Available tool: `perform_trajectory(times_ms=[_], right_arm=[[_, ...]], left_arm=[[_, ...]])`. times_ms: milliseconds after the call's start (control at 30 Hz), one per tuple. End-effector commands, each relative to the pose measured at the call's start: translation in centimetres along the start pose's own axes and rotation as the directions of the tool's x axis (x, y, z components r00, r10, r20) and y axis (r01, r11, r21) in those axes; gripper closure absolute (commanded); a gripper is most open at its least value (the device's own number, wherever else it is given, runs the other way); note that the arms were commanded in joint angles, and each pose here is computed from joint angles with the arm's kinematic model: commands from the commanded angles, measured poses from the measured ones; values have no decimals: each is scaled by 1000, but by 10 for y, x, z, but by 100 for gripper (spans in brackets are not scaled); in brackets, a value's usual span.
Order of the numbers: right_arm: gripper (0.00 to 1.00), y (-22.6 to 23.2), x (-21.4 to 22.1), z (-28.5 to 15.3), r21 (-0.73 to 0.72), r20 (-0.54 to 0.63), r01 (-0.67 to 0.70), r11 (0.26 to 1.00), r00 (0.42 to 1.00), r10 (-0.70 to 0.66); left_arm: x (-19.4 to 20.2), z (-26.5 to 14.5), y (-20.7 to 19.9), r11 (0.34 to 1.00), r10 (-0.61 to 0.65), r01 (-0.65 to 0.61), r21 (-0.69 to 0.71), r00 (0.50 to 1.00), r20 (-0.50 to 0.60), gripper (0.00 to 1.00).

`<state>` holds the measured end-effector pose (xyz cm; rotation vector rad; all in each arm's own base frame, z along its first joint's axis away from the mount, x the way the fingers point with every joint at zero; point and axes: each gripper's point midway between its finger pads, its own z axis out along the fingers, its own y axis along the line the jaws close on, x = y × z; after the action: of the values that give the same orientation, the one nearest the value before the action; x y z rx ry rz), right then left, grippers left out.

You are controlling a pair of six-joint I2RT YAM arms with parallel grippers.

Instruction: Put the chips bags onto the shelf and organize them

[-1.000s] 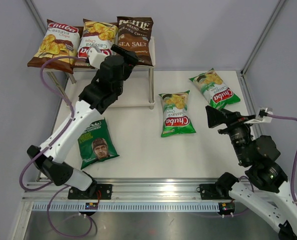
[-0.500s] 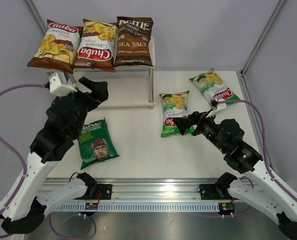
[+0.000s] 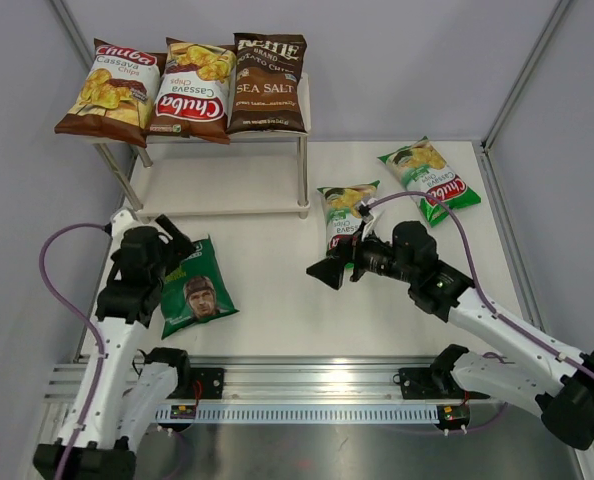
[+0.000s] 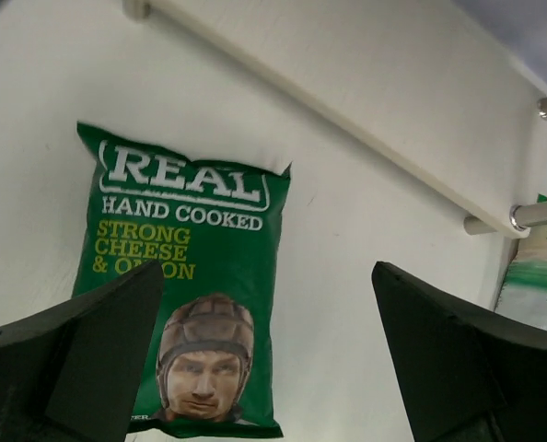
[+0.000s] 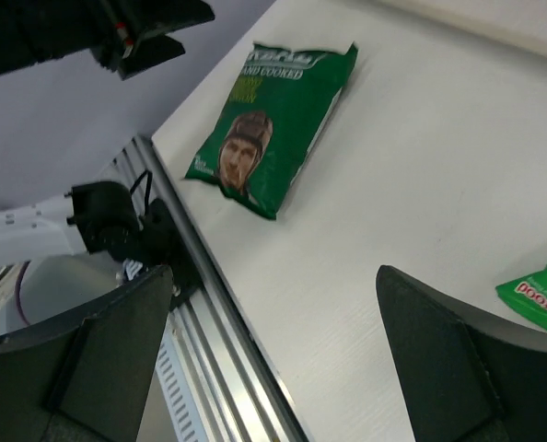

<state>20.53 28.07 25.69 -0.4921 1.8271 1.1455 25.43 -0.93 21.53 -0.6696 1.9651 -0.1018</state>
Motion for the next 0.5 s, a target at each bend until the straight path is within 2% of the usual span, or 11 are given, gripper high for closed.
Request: perform_trajectory(times_ms=[0,33,67,200,267,400,467], right_arm=[[1,24,17,8,-188,-93,57,981,993,-75],[0,24,22,9,-201,-110,53,978,991,-77],[1,27,27,8,-234,-130,61,970,987,-93],[0,32,38,10,-297,-178,63,953,977,-120],[1,36,42,8,-332,-192,64,941,972,-133],[1,42,49,2,-385,-214,64,921,964,-157],[0,44,51,0,-397,-219,66,915,962,-165]], left_arm=[[17,15,-7,972,-157,173,159,982,-104,1],[16,26,16,968,-223,233,97,970,-97,1],[34,32,25,960,-251,266,85,956,-155,1],[49,51,74,929,-368,368,-28,917,-153,1],[55,56,82,928,-371,371,-32,914,-166,1],[84,70,97,931,-366,355,-89,893,-263,1],[91,74,87,924,-370,380,-30,874,-315,1]])
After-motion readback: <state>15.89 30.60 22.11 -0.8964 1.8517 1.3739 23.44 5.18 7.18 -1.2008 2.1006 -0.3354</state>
